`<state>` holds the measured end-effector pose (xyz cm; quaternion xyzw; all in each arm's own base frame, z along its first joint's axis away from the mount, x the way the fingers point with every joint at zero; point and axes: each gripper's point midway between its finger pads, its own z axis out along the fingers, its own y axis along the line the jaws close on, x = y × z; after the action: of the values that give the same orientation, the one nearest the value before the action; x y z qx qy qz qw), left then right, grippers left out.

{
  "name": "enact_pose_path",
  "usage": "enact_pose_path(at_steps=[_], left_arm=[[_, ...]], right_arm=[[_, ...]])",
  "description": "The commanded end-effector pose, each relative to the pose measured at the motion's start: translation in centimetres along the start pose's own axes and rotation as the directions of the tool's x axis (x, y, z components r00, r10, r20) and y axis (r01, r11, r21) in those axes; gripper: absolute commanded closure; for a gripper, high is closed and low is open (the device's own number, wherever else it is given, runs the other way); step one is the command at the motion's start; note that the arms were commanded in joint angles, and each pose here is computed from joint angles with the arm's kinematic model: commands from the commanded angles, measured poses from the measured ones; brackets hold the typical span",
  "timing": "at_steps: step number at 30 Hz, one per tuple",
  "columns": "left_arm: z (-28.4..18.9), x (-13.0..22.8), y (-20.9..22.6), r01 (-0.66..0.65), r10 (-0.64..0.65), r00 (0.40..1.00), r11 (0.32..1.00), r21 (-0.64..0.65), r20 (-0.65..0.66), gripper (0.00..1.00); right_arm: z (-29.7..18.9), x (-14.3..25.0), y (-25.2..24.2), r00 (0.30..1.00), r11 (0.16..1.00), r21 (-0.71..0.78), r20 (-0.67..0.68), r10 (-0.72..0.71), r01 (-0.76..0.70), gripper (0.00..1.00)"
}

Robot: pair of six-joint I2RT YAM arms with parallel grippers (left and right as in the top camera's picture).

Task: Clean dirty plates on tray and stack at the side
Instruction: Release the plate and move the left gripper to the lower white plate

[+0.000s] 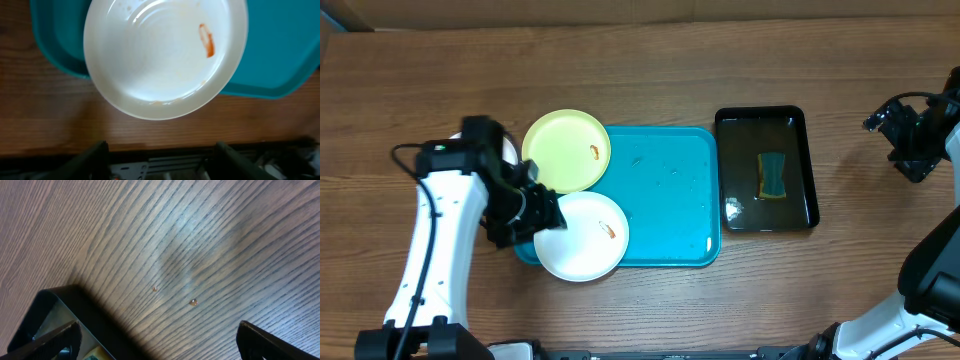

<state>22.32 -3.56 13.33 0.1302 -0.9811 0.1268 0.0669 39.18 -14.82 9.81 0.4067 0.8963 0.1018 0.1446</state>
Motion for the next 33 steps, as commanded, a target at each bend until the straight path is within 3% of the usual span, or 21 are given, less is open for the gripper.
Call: enact_pose_path(at_steps=[1,8,21,24,26,30,33], left_arm=[[-0.1,0.6,1.9,0.084,-0.076,0.996,0.976,-0.202,0.048,0.32],[-0.5,0.2,3.0,0.184,-0.133,0.978,0.911,-0.368,0.160,0.31],[4.4,-0.7,4.5,0.248,-0.186,0.962,0.902,-0.354,0.201,0.28],[5.4,-0.5,5.0,0.249,-0.187,0.962,0.899,-0.360,0.198,0.33],[6.2,-0.3,5.3,0.249,-0.189,0.963,0.898,-0.363,0.194,0.42],[8.1,-0.1,6.0,0.269,-0.207,0.957,0.895,-0.356,0.203,0.43],[9.3,0.2,5.8,0.268,-0.216,0.958,0.907,-0.324,0.188,0.52]], right_arm=[[-0.8,-0.7,0.5,1.000,1.000,-0.018,0.028,0.005,-0.004,0.00],[-0.8,-0.7,0.5,1.000,1.000,-0.018,0.028,0.004,-0.004,0.00],[-0.8,-0.7,0.5,1.000,1.000,-0.018,0.028,0.004,-0.004,0.00],[-0.8,-0.7,0.5,1.000,1.000,-0.018,0.028,0.005,-0.004,0.00],[-0.8,-0.7,0.5,1.000,1.000,-0.018,0.028,0.005,-0.004,0.00],[-0.8,-0.7,0.5,1.000,1.000,-0.018,0.028,0.004,-0.004,0.00],[-0.8,-0.7,0.5,1.000,1.000,-0.018,0.028,0.005,-0.004,0.00]])
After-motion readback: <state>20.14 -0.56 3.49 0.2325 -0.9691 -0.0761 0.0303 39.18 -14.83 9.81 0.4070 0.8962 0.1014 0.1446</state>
